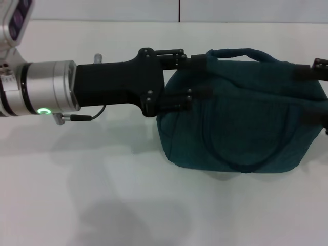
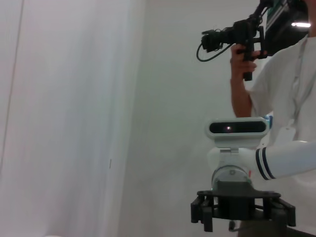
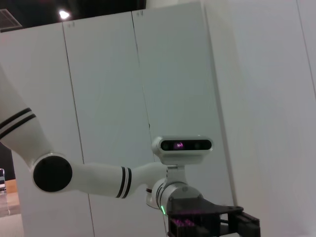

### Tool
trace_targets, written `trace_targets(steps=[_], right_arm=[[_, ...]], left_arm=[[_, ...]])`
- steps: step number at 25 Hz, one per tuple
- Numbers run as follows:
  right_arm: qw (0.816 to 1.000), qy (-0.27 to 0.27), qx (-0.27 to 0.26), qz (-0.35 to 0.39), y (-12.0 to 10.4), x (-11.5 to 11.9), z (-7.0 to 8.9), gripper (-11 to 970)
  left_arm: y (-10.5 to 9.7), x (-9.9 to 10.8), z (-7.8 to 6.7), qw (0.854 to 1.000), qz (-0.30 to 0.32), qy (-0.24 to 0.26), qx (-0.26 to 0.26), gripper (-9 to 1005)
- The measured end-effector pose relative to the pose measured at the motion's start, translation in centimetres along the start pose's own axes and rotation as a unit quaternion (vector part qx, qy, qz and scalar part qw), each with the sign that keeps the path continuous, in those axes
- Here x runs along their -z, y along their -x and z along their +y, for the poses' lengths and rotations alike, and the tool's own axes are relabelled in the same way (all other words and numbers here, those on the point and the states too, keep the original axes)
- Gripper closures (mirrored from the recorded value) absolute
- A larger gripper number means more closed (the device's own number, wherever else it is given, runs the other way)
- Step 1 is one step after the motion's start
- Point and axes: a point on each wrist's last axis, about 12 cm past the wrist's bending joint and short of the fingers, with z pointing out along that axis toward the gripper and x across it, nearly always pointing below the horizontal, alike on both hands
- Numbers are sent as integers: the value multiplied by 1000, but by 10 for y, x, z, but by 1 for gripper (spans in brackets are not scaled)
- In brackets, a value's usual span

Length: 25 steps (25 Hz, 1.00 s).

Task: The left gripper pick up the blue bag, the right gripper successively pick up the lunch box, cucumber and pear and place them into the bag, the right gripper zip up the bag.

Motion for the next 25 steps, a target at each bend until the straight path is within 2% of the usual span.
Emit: trace_targets(steps=[25], right_arm=[[1000, 21, -13, 12, -1, -15, -3, 181]], left_arm=[[-2, 0, 1, 1000, -1, 5, 5, 420]])
